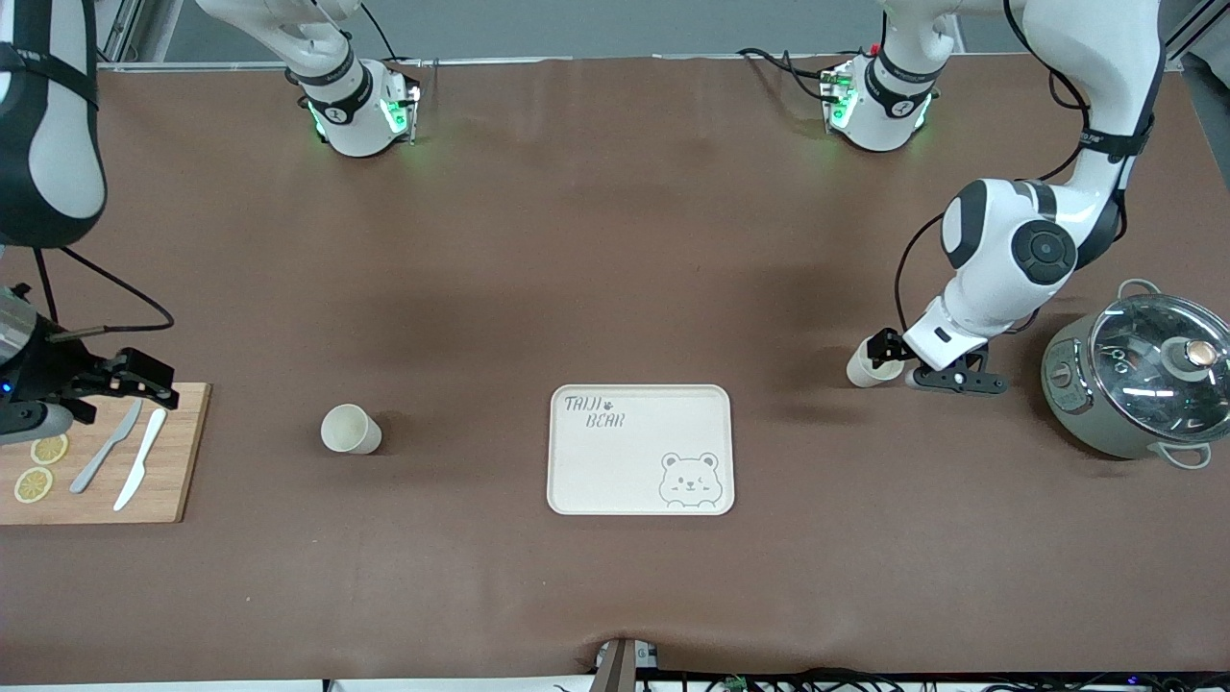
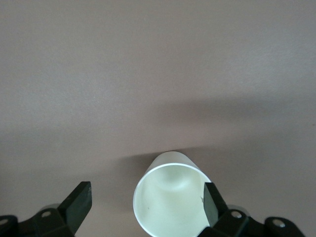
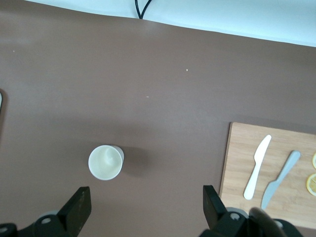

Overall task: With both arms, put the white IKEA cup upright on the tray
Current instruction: 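Close the left gripper on one white cup while the right gripper grasps the other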

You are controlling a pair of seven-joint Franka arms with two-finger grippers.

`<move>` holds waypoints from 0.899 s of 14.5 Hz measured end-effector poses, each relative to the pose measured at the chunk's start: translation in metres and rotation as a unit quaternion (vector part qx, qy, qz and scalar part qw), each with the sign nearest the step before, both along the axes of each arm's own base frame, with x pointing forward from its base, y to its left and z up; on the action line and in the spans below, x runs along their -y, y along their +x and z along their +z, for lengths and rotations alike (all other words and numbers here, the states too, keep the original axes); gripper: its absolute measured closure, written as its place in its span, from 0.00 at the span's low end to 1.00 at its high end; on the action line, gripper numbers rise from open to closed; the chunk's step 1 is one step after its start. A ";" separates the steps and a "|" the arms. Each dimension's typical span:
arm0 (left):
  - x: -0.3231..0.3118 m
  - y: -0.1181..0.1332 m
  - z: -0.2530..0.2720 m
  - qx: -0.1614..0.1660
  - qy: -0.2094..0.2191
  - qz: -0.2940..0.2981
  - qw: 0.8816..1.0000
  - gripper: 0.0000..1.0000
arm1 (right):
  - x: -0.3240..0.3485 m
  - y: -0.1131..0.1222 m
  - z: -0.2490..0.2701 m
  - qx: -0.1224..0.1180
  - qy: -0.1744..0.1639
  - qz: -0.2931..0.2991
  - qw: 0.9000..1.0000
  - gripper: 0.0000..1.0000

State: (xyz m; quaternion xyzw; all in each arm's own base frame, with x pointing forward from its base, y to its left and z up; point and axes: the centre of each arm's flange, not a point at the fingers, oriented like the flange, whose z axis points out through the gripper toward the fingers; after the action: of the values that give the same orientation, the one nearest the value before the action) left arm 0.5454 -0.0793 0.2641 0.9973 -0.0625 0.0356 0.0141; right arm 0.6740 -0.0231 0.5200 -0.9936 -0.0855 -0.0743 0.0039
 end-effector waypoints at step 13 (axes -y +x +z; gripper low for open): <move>-0.023 -0.018 -0.035 -0.010 0.001 0.020 1.000 0.26 | 0.002 0.026 -0.143 -0.060 0.002 -0.014 0.998 0.00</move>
State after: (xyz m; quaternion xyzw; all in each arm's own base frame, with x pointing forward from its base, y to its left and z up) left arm 0.5271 -0.0559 0.2292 0.9987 -0.0420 0.0254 0.0128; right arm 0.7002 -0.0251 0.3772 -0.9973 -0.0707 -0.0150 0.0097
